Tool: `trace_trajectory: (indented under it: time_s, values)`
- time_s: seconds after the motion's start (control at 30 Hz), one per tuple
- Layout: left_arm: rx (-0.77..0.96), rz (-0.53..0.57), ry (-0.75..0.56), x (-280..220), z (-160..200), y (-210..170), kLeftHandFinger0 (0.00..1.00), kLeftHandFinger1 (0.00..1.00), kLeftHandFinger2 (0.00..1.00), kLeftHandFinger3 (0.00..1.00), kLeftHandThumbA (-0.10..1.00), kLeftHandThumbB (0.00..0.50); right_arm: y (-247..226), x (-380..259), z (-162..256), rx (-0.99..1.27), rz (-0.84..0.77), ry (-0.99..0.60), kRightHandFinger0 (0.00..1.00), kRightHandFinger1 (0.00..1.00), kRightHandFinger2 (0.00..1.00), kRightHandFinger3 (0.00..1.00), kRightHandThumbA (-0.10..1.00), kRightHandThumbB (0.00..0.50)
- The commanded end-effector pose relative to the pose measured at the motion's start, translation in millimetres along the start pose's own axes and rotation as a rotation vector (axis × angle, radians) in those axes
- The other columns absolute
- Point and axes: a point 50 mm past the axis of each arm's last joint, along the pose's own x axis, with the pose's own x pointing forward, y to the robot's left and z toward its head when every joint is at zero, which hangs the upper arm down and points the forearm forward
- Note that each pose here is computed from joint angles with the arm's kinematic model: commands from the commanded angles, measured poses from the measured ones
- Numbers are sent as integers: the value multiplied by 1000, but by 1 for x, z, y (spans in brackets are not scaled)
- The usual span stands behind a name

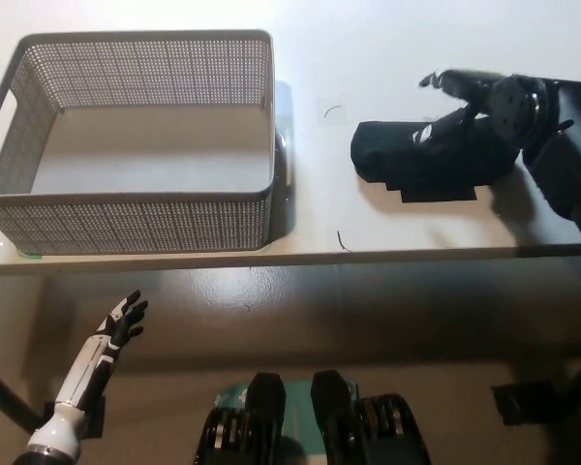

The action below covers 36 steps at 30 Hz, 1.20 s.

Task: Use the right hand to pick up the pencil case on the right hand side and put it into a grey container on the left side

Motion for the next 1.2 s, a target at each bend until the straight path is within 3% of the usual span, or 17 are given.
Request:
trace_trajectory:
  time_s: [0.0, 0.2, 0.6, 0.83, 1.17]
  values:
    - [39, -9, -64, 9, 11, 14, 1000, 1000, 1000, 1000, 1000, 432, -35, -4, 30, -75, -87, -82, 1000, 1000, 1000, 1000, 734, 500]
    - [41, -10, -74, 10, 13, 14, 1000, 1000, 1000, 1000, 1000, 453, -19, 5, 40, -117, -37, -68, 1000, 1000, 1000, 1000, 748, 500]
    - [36, -18, -96, 19, 20, 15, 1000, 1000, 1000, 1000, 1000, 447, 0, 12, 49, -148, 12, -58, 1000, 1000, 1000, 1000, 706, 500]
    - [31, -34, -116, 28, 26, 16, 1000, 1000, 1000, 1000, 1000, 422, 34, 17, 30, -121, 63, -7, 1000, 1000, 1000, 1000, 690, 500]
    - [37, -44, -130, 36, 30, 21, 1000, 1000, 1000, 1000, 1000, 434, 82, 18, -21, -78, 65, 118, 1000, 1000, 1000, 1000, 665, 500]
